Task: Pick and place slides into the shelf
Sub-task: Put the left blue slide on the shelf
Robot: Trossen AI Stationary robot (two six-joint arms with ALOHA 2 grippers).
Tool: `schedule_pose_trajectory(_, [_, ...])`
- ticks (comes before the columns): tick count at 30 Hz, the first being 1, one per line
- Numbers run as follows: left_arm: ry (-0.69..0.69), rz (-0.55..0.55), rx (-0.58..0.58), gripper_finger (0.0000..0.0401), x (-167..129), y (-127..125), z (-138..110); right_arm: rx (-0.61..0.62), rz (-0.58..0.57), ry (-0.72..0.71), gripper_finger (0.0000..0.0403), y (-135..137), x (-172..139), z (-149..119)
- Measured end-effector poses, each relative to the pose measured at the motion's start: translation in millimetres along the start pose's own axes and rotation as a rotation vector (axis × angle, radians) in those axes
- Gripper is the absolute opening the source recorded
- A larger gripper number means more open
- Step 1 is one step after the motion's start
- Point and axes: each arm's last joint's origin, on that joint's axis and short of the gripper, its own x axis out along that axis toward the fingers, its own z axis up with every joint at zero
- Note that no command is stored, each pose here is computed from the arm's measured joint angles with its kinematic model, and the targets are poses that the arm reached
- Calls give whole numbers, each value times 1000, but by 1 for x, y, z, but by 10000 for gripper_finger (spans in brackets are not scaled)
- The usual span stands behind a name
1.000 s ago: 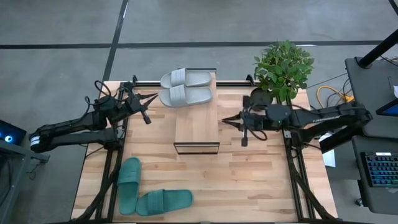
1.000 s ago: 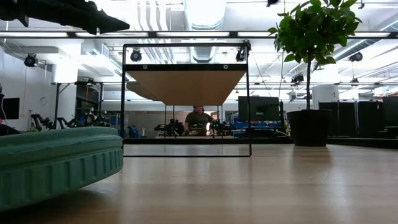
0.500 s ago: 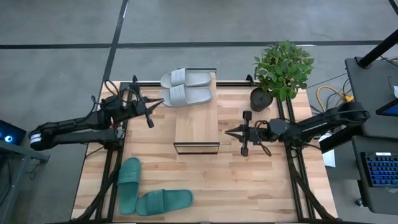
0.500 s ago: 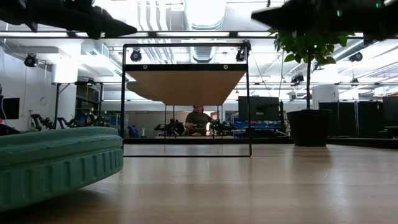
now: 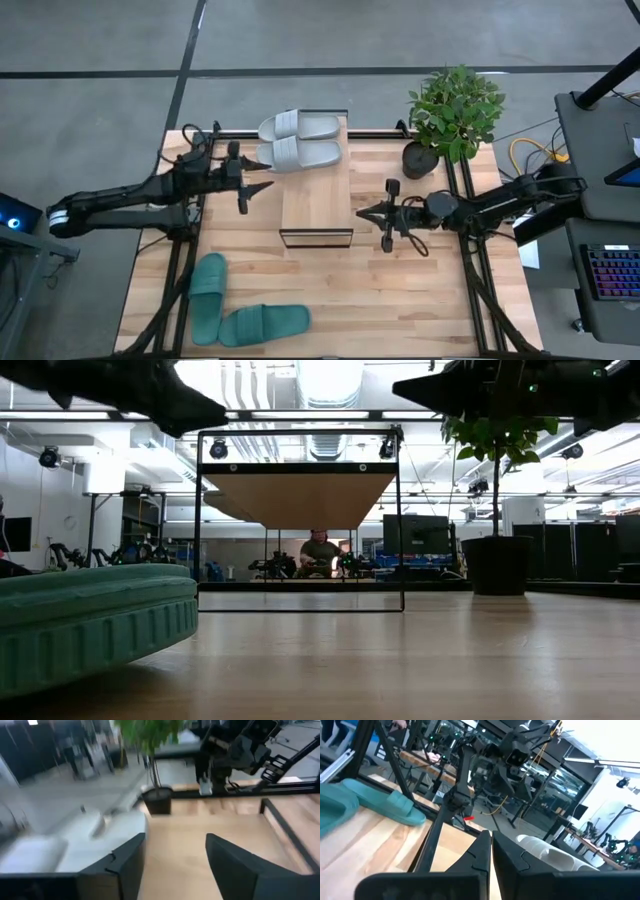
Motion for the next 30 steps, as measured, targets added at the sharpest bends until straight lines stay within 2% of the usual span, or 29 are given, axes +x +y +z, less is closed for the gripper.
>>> schedule_pose_trajectory(9, [398,-59,-334,203,-18,1,25,-8,34,58,9,-2,-7,0])
schedule_pose_trajectory(15, [684,-212,-691,203,-13,-9,6,-14,43,73,9,-2,-8,-1])
schedule_pose_trajectory(17, [797,-259,-775,203,-11,-15,-7,-22,43,73,9,-2,-8,-1])
schedule_pose_trajectory(24, [1213,-374,-952,203,-14,-38,-29,-37,43,73,9,-2,-8,-1])
schedule_pose_trajectory(27, [1301,-425,-959,203,-16,-48,-30,-46,44,72,9,-2,-8,-1])
schedule_pose_trajectory(30, [1320,-436,-924,203,-18,-54,-30,-56,44,72,9,-2,-8,-1])
